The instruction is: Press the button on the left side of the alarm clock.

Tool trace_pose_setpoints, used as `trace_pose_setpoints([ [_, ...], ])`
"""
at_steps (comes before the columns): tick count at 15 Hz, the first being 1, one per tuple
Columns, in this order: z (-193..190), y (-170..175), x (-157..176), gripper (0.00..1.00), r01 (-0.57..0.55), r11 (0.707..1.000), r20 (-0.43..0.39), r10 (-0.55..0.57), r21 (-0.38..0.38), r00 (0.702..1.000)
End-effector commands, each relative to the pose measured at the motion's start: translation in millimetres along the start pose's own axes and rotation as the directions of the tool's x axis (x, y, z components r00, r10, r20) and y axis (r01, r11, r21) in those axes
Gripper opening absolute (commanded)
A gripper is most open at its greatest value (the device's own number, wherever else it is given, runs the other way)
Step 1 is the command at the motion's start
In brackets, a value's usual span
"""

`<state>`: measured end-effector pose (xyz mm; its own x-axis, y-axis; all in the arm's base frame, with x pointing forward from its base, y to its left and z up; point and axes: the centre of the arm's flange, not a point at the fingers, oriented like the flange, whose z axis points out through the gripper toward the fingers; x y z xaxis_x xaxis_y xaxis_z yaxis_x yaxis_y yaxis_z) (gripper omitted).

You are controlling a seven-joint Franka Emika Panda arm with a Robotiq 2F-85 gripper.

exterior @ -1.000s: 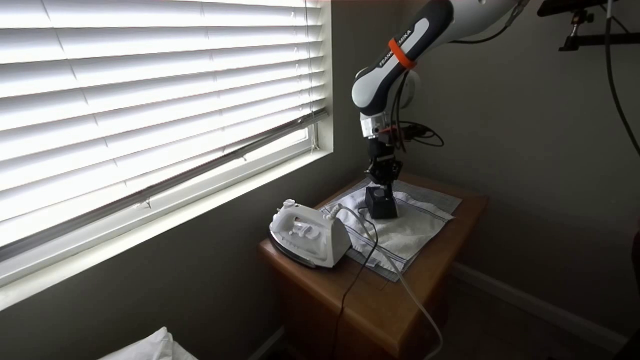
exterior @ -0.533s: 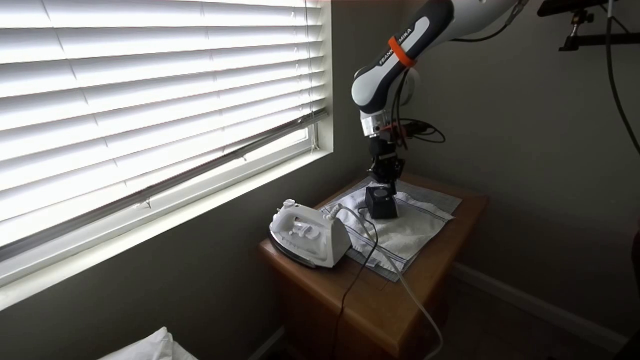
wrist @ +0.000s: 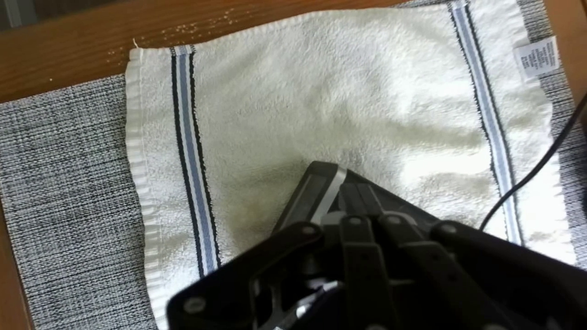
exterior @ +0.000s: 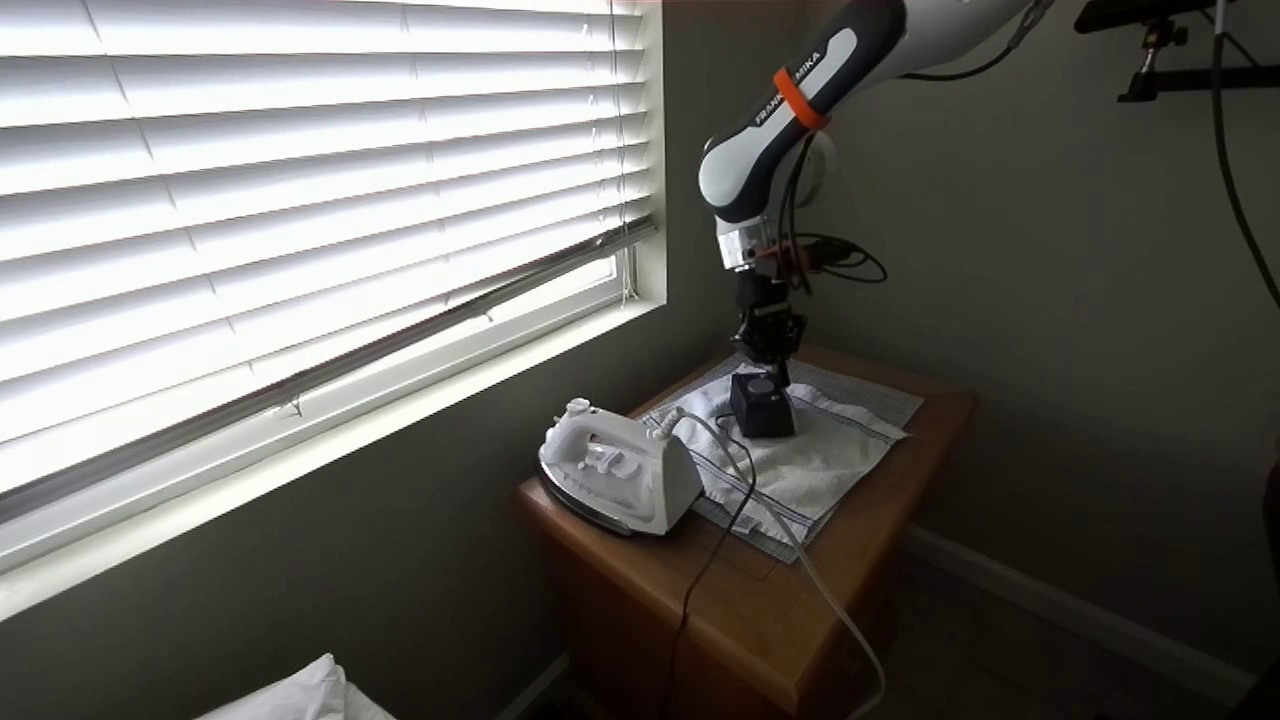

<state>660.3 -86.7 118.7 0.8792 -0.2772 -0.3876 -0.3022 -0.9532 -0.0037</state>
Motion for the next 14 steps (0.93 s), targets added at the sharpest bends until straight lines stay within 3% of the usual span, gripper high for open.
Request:
trace_pose_setpoints([
  [1,-1,-6,10,0.0,0.001,1.0,0.034,-0.001,-0.015,0.999],
  [14,10,-9,22,0.0,-0.003,1.0,0.05,0.004,-0.014,0.999],
])
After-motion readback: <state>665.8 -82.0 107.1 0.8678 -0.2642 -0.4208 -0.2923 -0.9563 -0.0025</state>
